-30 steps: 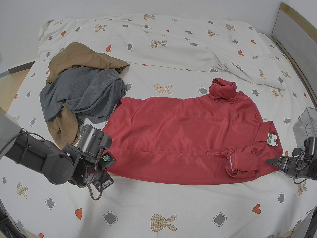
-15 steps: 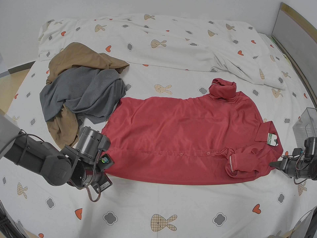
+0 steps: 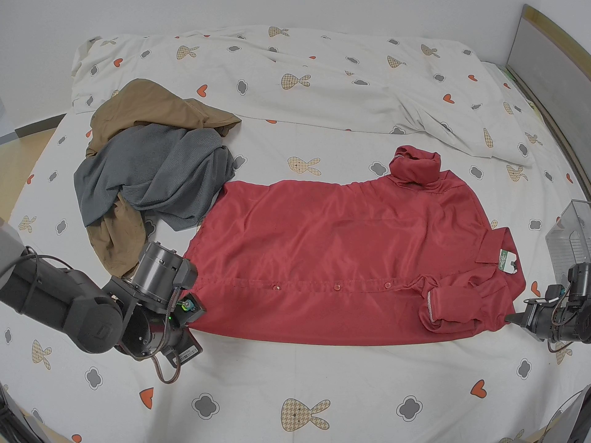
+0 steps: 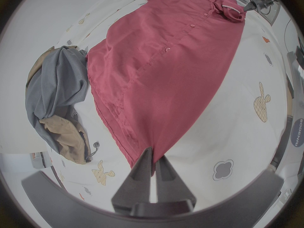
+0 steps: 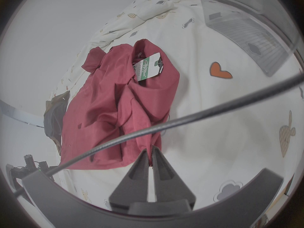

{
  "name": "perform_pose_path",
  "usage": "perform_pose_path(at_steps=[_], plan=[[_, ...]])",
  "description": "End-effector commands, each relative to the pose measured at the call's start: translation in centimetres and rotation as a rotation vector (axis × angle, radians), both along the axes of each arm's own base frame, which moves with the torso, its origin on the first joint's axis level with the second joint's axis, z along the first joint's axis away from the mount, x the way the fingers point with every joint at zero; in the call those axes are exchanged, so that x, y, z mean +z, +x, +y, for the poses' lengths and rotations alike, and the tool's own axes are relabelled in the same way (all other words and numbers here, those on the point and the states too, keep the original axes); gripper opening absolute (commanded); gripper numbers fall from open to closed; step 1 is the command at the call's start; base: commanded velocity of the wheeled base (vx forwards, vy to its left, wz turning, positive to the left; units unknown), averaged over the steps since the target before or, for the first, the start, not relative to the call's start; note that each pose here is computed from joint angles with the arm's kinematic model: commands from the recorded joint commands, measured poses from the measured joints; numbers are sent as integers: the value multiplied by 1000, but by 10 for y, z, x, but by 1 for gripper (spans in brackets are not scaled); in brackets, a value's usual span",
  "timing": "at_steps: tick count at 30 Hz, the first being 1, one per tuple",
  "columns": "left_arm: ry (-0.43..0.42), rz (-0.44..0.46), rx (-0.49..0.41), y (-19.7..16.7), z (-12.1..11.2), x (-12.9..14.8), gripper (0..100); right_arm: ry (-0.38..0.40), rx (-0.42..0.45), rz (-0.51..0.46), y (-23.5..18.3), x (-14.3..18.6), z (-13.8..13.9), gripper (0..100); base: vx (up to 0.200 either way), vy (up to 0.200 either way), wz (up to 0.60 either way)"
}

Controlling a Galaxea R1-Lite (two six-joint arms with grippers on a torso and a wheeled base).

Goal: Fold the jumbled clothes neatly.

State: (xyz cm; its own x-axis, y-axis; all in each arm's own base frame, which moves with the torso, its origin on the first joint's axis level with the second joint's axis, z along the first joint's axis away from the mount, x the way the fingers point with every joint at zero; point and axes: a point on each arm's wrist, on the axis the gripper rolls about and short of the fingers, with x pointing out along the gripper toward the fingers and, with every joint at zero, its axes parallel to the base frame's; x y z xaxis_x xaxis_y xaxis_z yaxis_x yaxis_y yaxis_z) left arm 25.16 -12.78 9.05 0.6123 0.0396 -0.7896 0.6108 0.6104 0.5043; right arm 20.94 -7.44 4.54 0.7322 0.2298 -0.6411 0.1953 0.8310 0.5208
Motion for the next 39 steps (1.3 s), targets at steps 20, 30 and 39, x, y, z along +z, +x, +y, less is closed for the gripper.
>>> perform_pose_path(at_steps=[20,30,39], plan=[[41,99,-10,-58,26,-15,0,-116,-62,14,-67,1,-6,0,0,0,0],[52,123,-67,-84,26,-19,0,-163,-40,50,-87,-7,-2,0,0,0,0],[64,145,-75,-89,26,-24,0,-226,-66,60,-96,-10,-15,0,0,0,0]])
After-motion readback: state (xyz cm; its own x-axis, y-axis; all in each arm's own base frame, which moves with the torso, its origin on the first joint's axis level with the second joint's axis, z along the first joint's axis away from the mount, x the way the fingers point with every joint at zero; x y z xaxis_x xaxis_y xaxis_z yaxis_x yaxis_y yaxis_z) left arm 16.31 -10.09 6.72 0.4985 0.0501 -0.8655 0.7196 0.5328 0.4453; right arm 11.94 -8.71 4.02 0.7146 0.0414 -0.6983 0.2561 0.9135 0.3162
